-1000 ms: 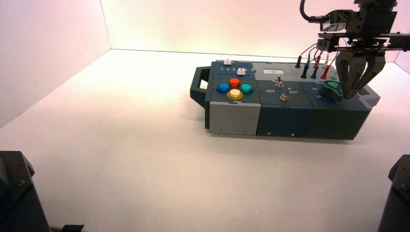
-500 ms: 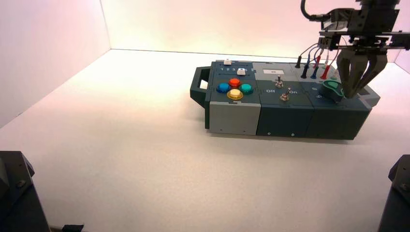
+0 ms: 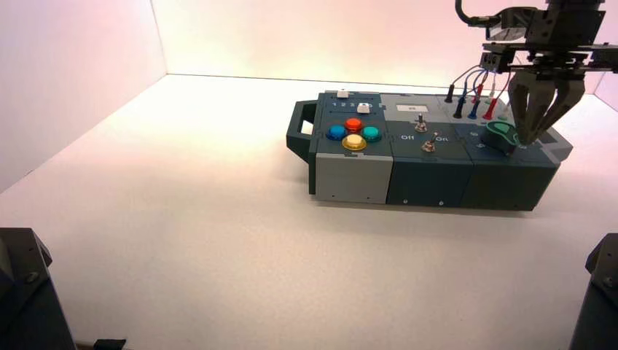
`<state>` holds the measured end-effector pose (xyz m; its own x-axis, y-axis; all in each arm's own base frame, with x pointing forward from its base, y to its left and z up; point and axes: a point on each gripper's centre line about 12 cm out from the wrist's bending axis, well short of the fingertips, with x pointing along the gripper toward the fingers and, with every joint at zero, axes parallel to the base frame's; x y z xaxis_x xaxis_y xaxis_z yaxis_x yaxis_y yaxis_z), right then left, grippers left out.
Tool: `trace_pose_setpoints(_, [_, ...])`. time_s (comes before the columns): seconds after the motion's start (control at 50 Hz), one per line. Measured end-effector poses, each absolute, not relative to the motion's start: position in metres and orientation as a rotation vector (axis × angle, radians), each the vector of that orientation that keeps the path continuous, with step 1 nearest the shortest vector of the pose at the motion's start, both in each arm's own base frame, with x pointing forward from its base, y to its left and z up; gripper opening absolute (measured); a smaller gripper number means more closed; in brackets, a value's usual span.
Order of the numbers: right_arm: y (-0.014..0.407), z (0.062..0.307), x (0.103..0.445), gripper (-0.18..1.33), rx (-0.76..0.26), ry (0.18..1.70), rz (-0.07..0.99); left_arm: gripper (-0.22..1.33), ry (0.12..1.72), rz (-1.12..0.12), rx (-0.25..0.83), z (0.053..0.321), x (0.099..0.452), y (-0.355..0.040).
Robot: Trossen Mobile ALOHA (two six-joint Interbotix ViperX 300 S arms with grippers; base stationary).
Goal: Turn the knob to position 5.
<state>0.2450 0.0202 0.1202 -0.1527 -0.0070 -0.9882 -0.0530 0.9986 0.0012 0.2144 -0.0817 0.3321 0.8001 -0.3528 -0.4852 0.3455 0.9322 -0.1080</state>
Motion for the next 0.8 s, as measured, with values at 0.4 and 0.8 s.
trace_pose_setpoints(0.4, [0.02, 0.109, 0.248, -0.14, -0.045, 1.735, 0.04, -0.16, 0.519, -0.373, -0.015, 0.333, 0.214, -0.081])
trace_pose_setpoints(0.8, [0.027, 0.108, 0.248, -0.14, -0.049, 1.736, 0.056, -0.16, 0.518, -0.373, -0.014, 0.333, 0.214, -0.081])
